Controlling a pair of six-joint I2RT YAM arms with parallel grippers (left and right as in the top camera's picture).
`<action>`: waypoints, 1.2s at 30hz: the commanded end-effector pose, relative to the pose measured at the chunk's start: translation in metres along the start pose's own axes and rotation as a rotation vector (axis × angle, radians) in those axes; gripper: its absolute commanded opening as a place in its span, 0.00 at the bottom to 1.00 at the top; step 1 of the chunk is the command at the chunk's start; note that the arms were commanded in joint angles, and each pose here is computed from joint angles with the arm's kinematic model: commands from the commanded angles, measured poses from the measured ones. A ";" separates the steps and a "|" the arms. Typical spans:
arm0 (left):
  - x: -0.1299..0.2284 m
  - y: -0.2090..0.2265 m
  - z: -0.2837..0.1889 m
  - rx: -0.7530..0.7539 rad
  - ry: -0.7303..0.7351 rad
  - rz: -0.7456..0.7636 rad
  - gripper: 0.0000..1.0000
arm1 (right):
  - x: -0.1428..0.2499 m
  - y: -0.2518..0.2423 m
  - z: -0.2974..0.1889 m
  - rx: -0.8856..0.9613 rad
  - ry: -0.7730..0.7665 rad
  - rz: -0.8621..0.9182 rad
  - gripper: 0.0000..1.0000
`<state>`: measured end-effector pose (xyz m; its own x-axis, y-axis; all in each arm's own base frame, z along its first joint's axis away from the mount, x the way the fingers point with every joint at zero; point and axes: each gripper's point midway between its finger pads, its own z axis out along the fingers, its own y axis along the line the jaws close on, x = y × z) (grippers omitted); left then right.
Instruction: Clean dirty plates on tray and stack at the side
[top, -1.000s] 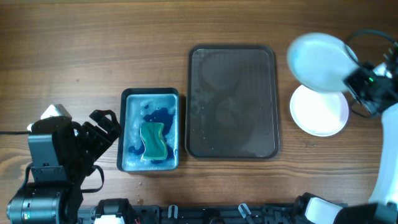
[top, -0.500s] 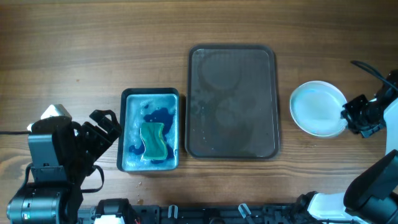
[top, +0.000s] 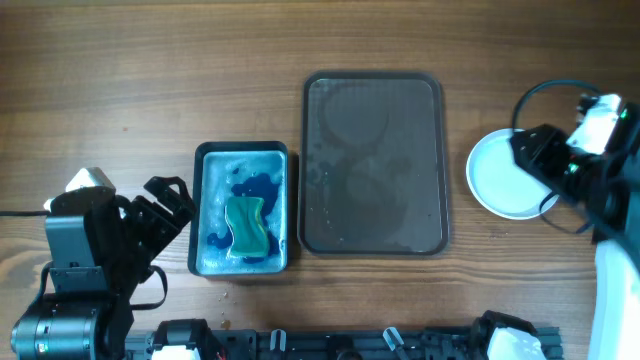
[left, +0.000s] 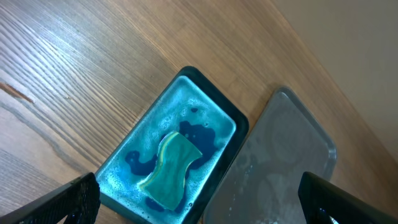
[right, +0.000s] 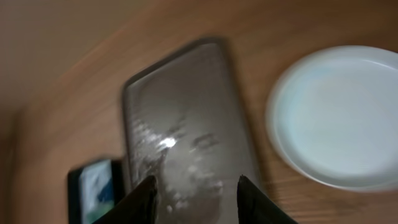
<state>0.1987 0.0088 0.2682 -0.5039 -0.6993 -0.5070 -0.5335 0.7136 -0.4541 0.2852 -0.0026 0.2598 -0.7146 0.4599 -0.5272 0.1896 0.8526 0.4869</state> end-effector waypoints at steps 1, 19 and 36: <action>-0.002 -0.004 -0.004 0.019 -0.007 0.008 1.00 | 0.026 0.060 -0.019 -0.202 0.016 -0.287 0.42; -0.002 -0.004 -0.004 0.019 -0.007 0.008 1.00 | 0.067 0.085 -0.001 -0.272 0.191 -0.383 1.00; -0.002 -0.004 -0.004 0.019 -0.007 0.008 1.00 | 0.054 0.031 -0.011 0.028 0.021 -0.423 1.00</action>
<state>0.1985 0.0088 0.2681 -0.5043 -0.6993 -0.5066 -0.5338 0.7136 -0.4537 0.2623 0.0612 0.2400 -0.8217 0.0789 -0.5644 -0.1129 0.9482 0.2968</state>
